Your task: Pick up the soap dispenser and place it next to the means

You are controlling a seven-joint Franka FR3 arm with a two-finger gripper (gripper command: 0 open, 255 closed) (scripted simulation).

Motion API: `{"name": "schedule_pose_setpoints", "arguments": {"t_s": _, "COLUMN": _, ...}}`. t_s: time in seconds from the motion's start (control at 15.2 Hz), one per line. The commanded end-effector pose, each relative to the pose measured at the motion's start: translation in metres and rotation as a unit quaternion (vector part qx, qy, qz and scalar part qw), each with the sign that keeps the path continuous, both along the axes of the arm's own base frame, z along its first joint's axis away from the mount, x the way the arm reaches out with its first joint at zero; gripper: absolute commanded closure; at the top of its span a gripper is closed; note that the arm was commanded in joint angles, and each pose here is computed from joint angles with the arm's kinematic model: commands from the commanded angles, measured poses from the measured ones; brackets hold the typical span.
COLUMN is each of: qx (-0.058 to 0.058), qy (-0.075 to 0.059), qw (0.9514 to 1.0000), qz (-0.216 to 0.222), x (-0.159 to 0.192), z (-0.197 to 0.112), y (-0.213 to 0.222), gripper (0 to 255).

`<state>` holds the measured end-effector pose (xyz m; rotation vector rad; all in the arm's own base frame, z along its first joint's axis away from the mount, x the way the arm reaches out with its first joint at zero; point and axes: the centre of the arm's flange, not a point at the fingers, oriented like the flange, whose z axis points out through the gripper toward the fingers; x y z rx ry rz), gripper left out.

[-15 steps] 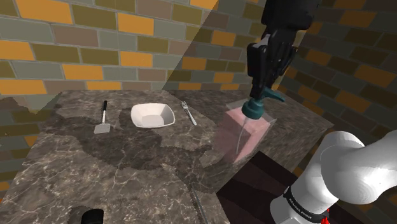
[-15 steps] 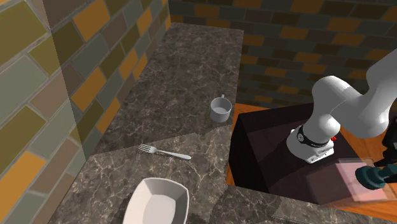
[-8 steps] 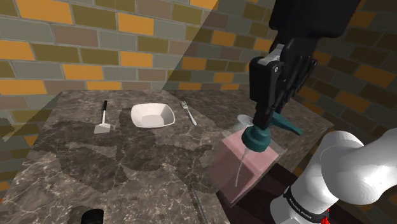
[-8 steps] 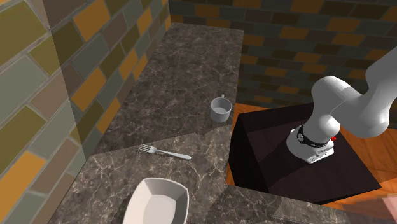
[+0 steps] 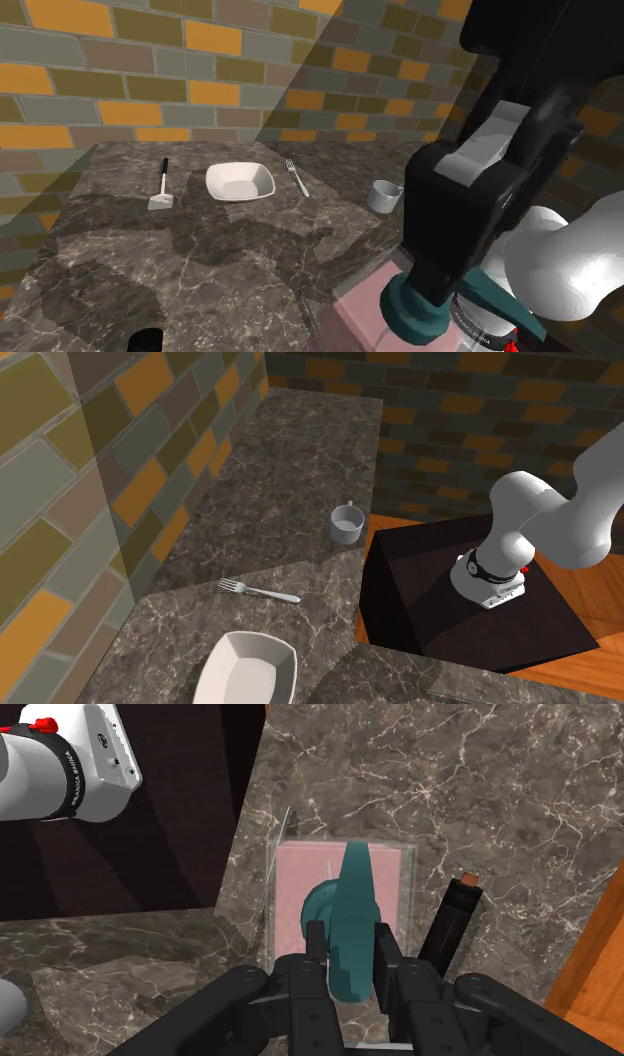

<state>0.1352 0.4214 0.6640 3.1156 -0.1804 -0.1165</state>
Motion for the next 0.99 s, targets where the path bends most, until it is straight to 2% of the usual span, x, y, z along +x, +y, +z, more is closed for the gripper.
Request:
{"name": "schedule_pose_setpoints", "arguments": {"t_s": 0.0, "qx": 0.001, "qy": 0.000, "qw": 1.0000, "qz": -0.001, "x": -0.021, "z": -0.001, "y": 0.030, "gripper": 255}}
{"name": "schedule_pose_setpoints", "arguments": {"t_s": 0.92, "qx": 0.001, "qy": 0.000, "qw": 1.0000, "qz": -0.001, "x": -0.021, "z": -0.075, "y": 0.030, "gripper": 255}}
